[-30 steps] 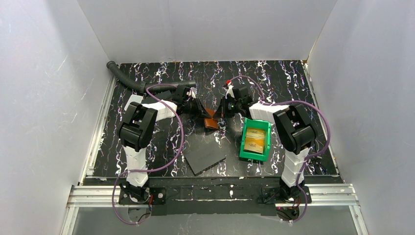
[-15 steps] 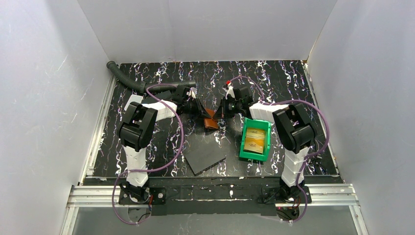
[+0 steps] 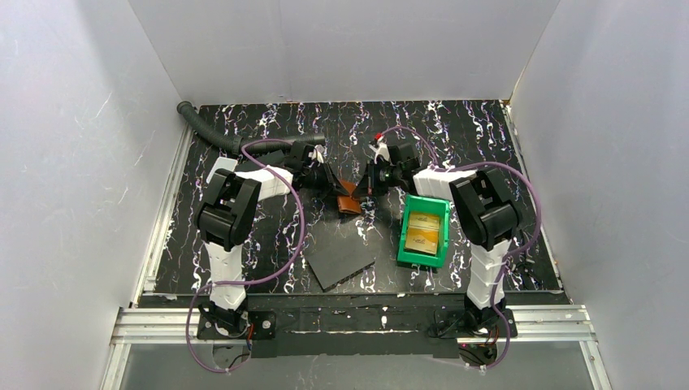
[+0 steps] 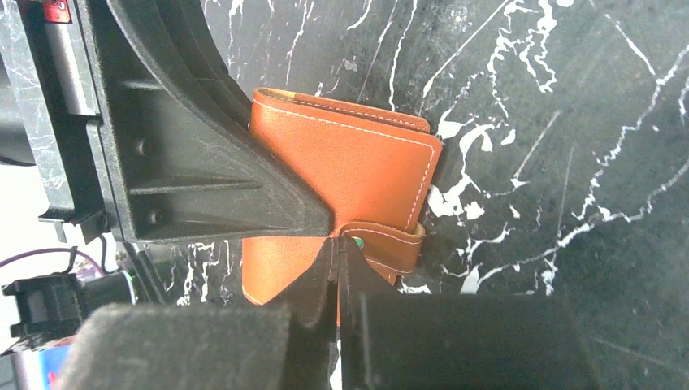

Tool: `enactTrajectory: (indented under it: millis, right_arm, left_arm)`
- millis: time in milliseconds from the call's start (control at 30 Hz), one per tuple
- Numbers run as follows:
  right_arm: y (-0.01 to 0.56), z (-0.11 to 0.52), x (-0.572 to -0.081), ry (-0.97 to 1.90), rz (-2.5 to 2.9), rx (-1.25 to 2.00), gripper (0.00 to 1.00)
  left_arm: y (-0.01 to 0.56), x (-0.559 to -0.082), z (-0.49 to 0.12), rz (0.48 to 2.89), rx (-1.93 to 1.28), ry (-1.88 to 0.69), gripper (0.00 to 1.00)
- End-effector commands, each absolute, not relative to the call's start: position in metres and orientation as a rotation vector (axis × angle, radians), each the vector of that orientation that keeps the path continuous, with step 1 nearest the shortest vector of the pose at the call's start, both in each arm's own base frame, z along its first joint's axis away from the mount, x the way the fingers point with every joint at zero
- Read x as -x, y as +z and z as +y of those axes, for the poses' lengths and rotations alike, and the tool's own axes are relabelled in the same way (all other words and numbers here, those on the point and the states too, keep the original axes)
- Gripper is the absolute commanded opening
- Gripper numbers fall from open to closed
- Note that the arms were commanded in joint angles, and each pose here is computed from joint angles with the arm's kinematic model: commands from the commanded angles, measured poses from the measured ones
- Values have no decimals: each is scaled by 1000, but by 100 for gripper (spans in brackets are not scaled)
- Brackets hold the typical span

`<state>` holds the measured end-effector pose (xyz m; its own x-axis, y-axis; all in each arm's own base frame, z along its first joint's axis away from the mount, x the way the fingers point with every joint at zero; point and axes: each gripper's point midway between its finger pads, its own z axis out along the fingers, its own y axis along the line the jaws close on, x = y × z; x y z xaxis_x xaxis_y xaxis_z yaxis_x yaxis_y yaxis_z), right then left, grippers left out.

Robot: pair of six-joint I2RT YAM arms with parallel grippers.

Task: Put the credit cards into the card holder
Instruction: Close the card holder at the center of the board.

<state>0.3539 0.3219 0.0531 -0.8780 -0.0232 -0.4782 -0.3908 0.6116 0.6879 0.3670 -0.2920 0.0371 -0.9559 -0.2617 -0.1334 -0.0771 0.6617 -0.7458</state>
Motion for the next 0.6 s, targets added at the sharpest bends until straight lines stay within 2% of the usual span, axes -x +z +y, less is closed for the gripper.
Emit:
enactTrajectory:
  millis: [0, 267, 567]
  right_arm:
    - [28, 336, -345, 1226, 2487, 364, 1]
    - [-11, 335, -334, 1245, 2624, 346, 1]
    - [-53, 328, -314, 1027, 2829, 485, 1]
  left_arm:
    - [18, -358, -292, 2707, 258, -1138, 0]
    - [12, -356, -293, 2721, 259, -1146, 0]
    - [9, -355, -295, 2729, 263, -1168, 0]
